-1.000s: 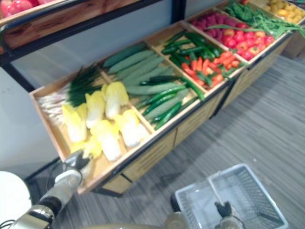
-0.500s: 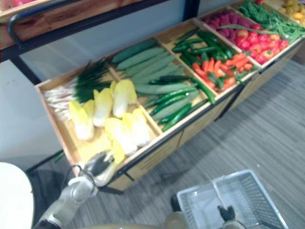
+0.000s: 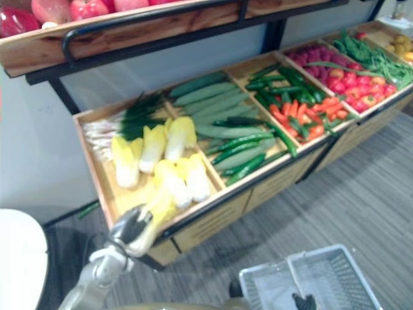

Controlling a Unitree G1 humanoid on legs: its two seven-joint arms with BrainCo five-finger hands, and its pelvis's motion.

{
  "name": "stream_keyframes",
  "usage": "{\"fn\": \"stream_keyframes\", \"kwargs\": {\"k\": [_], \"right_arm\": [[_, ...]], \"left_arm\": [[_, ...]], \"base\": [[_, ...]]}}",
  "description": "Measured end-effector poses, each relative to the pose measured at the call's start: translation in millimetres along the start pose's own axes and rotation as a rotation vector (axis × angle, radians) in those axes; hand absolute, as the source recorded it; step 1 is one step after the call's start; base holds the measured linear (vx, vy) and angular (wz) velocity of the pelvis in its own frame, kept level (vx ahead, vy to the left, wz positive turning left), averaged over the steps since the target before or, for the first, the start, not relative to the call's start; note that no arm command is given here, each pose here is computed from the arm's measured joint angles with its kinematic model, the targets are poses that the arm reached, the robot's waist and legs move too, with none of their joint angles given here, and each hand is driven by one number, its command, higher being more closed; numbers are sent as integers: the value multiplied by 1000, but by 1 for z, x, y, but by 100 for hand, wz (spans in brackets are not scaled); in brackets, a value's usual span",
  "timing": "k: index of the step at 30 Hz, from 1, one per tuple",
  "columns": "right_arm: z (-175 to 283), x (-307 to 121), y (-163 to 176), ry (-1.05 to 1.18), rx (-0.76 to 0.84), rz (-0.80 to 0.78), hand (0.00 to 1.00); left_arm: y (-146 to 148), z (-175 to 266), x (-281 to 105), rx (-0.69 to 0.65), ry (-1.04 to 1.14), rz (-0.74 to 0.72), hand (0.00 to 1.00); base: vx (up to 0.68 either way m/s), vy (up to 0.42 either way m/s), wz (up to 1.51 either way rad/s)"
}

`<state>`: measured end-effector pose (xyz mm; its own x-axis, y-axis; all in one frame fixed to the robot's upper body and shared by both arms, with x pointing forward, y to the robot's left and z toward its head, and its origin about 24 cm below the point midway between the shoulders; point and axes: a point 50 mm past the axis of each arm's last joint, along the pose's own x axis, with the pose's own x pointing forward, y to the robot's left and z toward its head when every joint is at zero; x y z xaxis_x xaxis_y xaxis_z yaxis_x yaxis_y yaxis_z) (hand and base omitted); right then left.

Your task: Pick vegetable in the basket

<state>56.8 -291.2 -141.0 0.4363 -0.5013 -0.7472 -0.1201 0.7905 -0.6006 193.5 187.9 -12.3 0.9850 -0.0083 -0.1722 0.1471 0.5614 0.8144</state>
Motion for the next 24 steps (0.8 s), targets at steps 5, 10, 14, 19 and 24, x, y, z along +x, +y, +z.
{"fn": "stream_keyframes", "kwargs": {"k": [5, 10, 14, 19, 24], "right_arm": [[0, 0, 3, -3, -6, 25, 100], [0, -1, 3, -3, -7, 33, 100], [1, 0, 3, -3, -2, 43, 100], [-2, 0, 1, 10, 20, 34, 100], [-6, -1, -1, 17, 16, 27, 100]], "left_arm": [[24, -42, -6, 37, 198, 128, 100], [29, -45, -7, 42, 214, 160, 100], [44, -45, -7, 50, 224, 235, 100], [75, -29, -7, 89, 162, 398, 100], [100, 4, -7, 75, -33, 599, 100]], "base": [[-1, -21, 1], [26, -19, 5], [2, -37, 1], [-45, -44, 1], [-57, -43, -1]]}}
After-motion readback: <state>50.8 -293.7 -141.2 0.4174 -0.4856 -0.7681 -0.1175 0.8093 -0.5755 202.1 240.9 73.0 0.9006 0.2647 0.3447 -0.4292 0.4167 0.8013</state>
